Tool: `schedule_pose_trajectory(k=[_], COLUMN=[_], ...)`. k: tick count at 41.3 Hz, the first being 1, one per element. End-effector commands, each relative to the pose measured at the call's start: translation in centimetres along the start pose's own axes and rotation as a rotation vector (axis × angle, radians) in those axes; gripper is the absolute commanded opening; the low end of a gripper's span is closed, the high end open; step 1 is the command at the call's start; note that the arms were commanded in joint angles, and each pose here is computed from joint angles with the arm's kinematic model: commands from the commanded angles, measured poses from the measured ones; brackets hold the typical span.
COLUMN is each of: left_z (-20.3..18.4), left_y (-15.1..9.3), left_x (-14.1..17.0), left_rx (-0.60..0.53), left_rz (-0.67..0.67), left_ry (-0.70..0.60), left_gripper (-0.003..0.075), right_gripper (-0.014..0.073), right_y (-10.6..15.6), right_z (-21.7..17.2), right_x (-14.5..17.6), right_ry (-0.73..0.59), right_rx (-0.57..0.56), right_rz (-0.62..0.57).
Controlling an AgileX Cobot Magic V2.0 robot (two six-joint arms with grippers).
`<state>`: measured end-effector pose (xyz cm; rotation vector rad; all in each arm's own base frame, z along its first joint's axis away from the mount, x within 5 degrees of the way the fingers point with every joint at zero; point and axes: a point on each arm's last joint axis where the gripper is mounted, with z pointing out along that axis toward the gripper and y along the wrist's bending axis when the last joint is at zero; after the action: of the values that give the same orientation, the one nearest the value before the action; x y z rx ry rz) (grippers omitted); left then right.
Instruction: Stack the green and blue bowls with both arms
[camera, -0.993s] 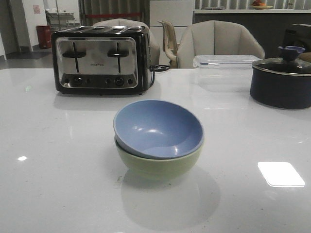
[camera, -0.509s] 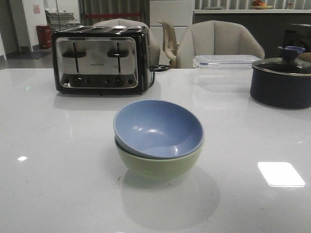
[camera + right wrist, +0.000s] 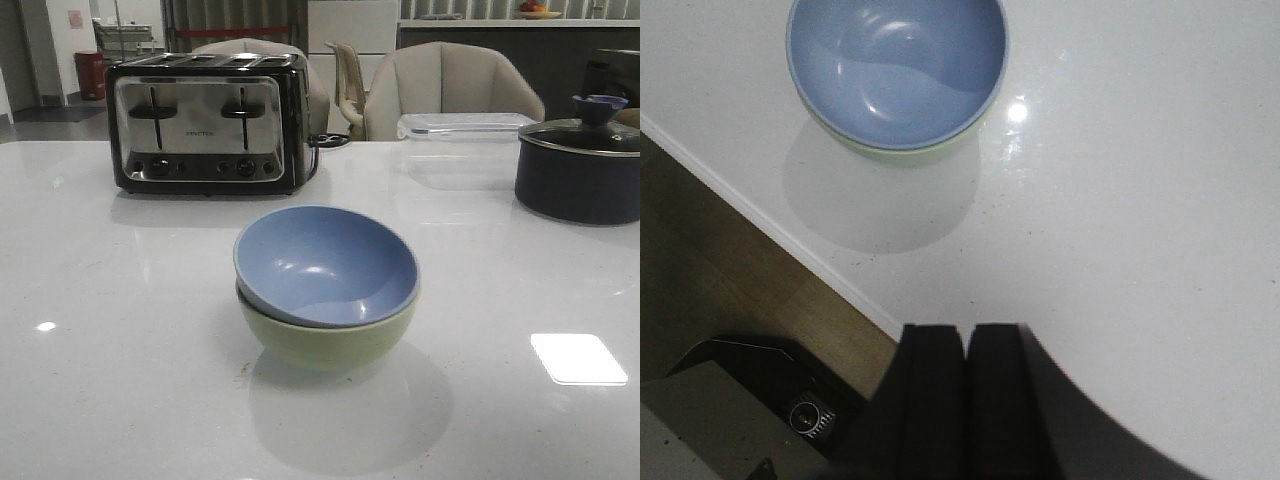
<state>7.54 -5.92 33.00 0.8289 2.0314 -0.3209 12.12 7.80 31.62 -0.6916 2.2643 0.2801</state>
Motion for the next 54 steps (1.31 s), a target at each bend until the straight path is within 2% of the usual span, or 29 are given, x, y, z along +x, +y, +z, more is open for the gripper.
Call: schedule_pose_trajectory(k=[1,7,14,22,27,36,54], left_z=[-0.6,-2.1,-4.1,-2.8,-1.0,0.7,2.6], left_y=[0.1,0.4,1.2,1.5,1.6,1.5,1.7], left_x=[-1.4,-0.5,1.8,5.3,7.7,10.8,12.9], left_rx=[-0.003,-0.055,-0.306,-0.495,-0.553,-0.578,-0.610], left_rz=[-0.010,-0.051,-0.113,-0.150,-0.178,-0.258,-0.289], left_ry=[-0.103,-0.185,-0.415,-0.537,-0.568,-0.579,-0.639], left_gripper=[0.0098,0.0098,0.0099,0.0099,0.0098,0.0099,0.0099], right_gripper=[0.0043,0.0043,0.0043,0.0043,0.0043,0.0043,0.0043], right_y=[-0.1,-0.1,-0.1,-0.1,-0.1,-0.1,-0.1], right_z=[-0.8,-0.8,-0.8,-0.8,-0.8,-0.8,-0.8], right_x=[-1.1,-1.1,-1.1,-1.1,-1.1,-1.1,-1.1], right_ry=[-0.085,-0.086,-0.086,-0.086,-0.086,-0.086,-0.086], right_rx=[0.009,0.009,0.009,0.009,0.009,0.009,0.009], right_rz=[-0.002,-0.002,-0.002,-0.002,-0.002,-0.002,-0.002])
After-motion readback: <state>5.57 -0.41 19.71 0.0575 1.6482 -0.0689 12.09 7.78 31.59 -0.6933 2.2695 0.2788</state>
